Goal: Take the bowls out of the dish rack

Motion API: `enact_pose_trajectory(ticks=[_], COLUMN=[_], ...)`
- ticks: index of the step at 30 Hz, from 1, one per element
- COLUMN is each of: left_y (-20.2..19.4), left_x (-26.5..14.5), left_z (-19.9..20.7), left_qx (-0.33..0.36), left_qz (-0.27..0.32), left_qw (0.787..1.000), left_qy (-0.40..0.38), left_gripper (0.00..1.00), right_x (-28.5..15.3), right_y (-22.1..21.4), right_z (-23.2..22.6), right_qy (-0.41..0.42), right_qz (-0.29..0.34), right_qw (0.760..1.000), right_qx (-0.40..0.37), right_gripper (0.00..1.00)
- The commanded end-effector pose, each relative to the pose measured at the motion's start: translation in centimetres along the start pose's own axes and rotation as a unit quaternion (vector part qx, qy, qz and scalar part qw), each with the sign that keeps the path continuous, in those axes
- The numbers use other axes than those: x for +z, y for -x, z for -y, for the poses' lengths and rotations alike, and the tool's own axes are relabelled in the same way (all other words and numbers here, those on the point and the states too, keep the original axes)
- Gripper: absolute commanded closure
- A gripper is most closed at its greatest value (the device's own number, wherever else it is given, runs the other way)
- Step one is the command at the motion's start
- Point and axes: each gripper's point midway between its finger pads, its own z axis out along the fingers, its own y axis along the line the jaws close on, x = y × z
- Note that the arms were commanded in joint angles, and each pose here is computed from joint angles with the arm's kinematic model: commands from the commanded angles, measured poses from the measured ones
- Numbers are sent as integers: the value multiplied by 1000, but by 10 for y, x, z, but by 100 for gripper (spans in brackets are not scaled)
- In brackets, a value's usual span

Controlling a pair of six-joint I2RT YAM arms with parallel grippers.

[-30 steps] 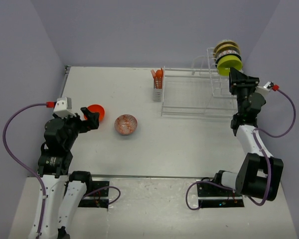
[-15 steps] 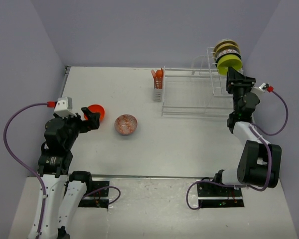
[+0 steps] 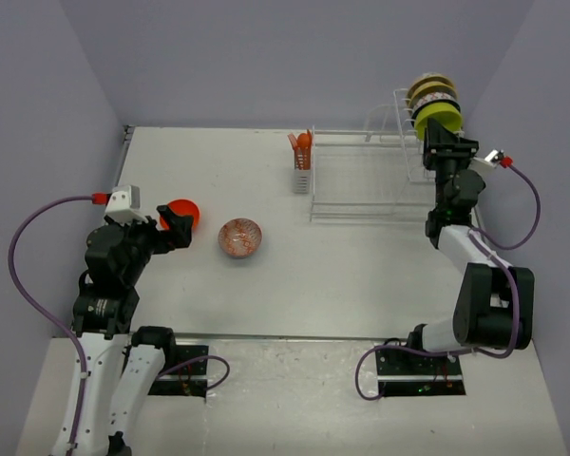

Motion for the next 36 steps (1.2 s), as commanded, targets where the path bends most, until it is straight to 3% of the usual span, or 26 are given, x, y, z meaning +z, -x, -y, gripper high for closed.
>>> enact_pose_trajectory(ticks=[1, 4, 10, 17, 27, 31, 35, 36], left_y=[4, 5, 4, 4, 3, 3, 2, 2], left_x=[4, 4, 4, 3, 1, 1, 1, 1], left_z=[6, 6, 7, 10, 14, 16, 17, 17], left_qx=[17, 17, 17, 19, 21, 22, 22, 22], left_qz=[12, 12, 12, 13, 12, 12, 9, 9], left_qw=[1000, 1000, 1000, 999, 999, 999, 999, 999], left_qy=[-19, -19, -21, -27, -35, -38, -40, -40], left_gripper=[0, 0, 0, 0, 0, 0, 0, 0], right_x=[0, 7, 6, 0, 4, 2, -2, -3], right_y=[9, 9, 4, 12, 12, 8, 2, 0], right_z=[-24, -28, -15, -15, -31, -46, -55, -58], right_qy=[32, 23, -79, -99, -94, -64, -47, -42], right_qz=[33, 47, 99, 132, 105, 82, 51, 43], right_qw=[999, 998, 991, 985, 986, 986, 983, 982], right_qx=[-18, -25, -30, -40, -92, -128, -171, -177], right_gripper=[55, 55, 54, 53, 49, 39, 17, 15])
